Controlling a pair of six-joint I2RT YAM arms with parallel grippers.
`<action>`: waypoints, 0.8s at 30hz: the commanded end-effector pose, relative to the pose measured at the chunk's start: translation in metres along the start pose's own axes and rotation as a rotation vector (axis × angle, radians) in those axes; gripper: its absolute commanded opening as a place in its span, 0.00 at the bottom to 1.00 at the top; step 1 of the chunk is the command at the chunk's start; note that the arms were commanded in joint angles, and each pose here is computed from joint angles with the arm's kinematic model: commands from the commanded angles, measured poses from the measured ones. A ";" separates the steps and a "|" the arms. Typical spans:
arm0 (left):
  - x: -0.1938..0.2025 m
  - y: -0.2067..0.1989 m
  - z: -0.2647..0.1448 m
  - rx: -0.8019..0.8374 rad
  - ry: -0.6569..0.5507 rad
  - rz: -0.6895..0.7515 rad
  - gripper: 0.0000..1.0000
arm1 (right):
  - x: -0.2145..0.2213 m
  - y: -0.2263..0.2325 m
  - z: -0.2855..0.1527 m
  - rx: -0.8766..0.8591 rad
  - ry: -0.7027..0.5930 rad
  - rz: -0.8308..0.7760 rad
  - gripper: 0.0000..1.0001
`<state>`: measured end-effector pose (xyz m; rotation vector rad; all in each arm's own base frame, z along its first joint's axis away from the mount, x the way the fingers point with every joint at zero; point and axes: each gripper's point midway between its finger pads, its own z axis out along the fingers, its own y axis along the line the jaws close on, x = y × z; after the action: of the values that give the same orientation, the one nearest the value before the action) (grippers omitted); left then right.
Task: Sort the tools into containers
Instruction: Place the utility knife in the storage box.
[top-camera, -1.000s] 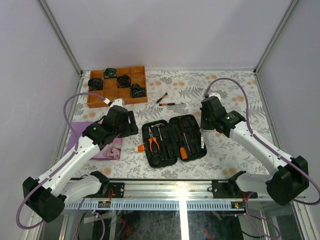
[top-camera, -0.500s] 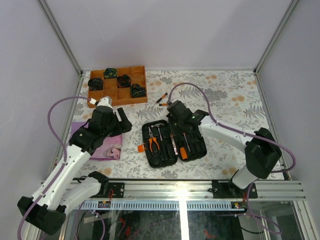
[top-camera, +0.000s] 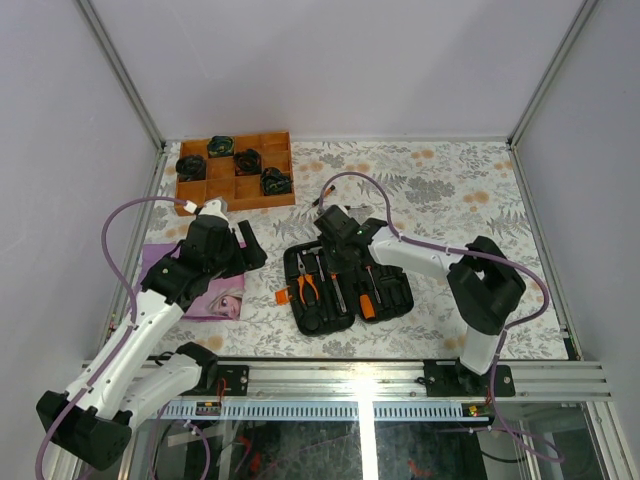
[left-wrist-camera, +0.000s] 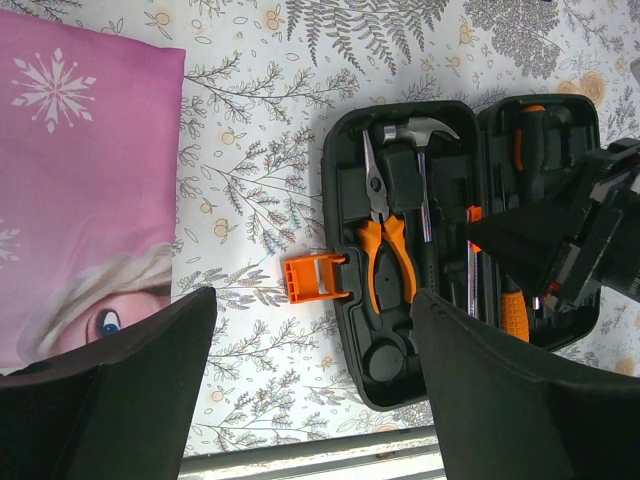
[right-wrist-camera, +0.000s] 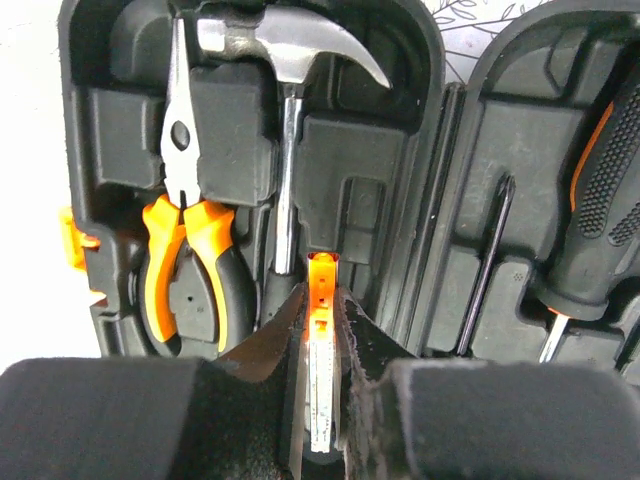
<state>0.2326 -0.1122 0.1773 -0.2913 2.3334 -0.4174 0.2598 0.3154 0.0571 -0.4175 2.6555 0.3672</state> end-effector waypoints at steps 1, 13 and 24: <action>-0.004 -0.005 0.002 0.032 -0.020 0.002 0.78 | -0.019 0.001 0.002 0.040 -0.058 0.005 0.01; -0.002 -0.007 0.004 0.040 -0.011 0.003 0.78 | -0.016 -0.011 0.017 0.112 -0.045 0.011 0.19; -0.002 -0.008 0.005 0.043 -0.006 0.003 0.78 | -0.023 0.003 0.007 0.040 -0.067 0.005 0.33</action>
<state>0.2324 -0.1143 0.1731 -0.2867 2.3481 -0.4232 0.2744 0.3127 0.0377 -0.3726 2.6539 0.2529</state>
